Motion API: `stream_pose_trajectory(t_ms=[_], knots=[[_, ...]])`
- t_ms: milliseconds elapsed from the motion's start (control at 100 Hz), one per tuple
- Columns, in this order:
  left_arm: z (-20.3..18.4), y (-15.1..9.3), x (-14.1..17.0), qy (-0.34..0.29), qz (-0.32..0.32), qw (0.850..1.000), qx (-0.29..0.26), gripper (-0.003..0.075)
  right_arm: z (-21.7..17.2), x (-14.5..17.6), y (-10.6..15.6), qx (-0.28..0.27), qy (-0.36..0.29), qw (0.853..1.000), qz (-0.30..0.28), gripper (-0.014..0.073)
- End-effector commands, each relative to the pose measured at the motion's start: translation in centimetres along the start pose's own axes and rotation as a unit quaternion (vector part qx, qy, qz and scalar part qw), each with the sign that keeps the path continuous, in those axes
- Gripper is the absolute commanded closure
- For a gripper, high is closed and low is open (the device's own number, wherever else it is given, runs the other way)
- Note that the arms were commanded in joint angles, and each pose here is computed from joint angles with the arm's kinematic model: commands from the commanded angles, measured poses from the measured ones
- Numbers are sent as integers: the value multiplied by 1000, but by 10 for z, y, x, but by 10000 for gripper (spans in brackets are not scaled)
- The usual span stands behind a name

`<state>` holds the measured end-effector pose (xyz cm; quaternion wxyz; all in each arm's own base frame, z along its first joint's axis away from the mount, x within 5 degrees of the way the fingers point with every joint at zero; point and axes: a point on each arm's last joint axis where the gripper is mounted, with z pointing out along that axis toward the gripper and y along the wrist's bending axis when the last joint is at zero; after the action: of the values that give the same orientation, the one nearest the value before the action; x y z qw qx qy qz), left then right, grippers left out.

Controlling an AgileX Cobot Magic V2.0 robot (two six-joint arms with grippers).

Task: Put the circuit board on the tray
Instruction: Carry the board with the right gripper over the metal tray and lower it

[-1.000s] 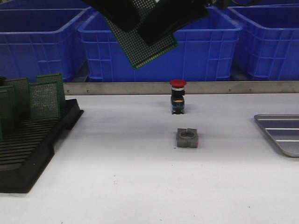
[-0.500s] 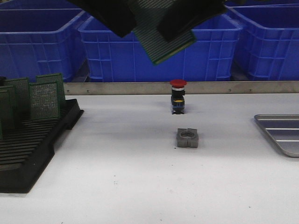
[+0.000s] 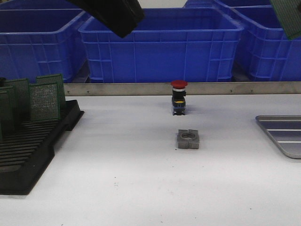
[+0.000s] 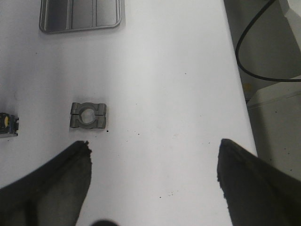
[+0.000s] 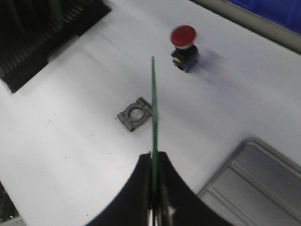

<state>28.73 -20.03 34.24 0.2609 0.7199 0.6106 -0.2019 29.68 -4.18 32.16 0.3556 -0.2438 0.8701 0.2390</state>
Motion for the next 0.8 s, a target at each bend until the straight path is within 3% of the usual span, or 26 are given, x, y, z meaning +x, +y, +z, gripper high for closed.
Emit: stream_pose_trajectory(t_ms=[0, 130, 350, 580, 790], knots=[[-18, -11, -18, -36, 12, 999, -2, 195, -10, -2, -15, 8, -26, 998, 62, 664], [-18, -11, -18, -36, 12, 999, -2, 195, 5, 18, -49, 2, -9, 987, 157, 664], [-18, -11, -18, -36, 12, 999, -2, 195, 47, 54, -90, -32, 37, 954, 294, 664], [-18, -11, -18, -36, 12, 999, -2, 195, 74, 76, -108, -59, 48, 935, 347, 664], [-18, -11, -18, -36, 12, 999, -2, 195, 82, 83, -116, -50, 51, 931, 358, 664]])
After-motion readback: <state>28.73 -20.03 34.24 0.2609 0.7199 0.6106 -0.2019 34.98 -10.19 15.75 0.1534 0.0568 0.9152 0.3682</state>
